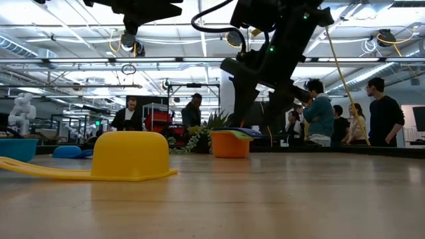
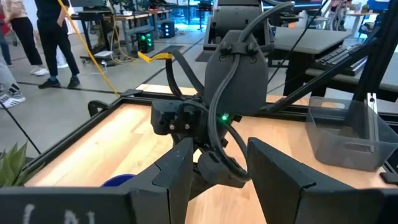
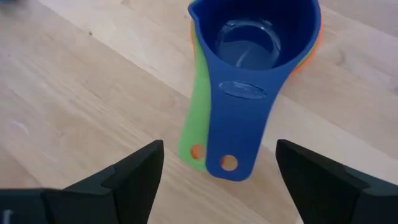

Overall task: Nest measuring cups in basket
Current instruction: Stack the violet measuring cup on top of the green measuring cup

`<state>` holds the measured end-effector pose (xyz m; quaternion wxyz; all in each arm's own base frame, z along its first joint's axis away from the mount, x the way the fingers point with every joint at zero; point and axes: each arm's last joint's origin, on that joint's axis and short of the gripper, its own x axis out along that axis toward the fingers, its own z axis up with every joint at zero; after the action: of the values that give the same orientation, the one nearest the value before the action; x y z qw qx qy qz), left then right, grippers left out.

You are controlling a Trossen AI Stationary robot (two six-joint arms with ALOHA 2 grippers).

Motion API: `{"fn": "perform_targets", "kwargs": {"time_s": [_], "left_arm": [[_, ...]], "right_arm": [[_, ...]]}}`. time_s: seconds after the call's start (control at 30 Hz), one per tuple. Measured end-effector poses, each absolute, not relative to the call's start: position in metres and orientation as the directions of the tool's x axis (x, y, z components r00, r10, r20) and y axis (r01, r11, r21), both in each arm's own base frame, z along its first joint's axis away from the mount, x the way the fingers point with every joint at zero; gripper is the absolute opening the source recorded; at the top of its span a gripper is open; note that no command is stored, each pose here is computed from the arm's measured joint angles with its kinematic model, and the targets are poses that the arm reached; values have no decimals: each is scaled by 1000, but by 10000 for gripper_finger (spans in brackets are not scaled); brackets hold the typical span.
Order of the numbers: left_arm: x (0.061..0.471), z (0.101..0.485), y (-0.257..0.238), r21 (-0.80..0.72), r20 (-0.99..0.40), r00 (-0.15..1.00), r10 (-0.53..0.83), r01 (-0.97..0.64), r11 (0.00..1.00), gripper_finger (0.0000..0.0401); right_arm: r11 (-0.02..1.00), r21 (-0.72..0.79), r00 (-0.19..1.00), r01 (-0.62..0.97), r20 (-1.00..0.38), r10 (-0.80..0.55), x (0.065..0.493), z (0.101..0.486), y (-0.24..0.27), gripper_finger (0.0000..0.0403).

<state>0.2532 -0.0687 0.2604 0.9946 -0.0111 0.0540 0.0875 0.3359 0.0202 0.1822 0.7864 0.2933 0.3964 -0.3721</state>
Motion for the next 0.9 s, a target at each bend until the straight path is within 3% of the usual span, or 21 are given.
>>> {"fn": "perform_targets", "kwargs": {"time_s": [0.9], "left_arm": [[249, 270, -69, -36, -54, 984, 169, -171, 985, 154]], "right_arm": [[561, 129, 404, 817, -823, -399, 351, 156, 11, 304]]}}
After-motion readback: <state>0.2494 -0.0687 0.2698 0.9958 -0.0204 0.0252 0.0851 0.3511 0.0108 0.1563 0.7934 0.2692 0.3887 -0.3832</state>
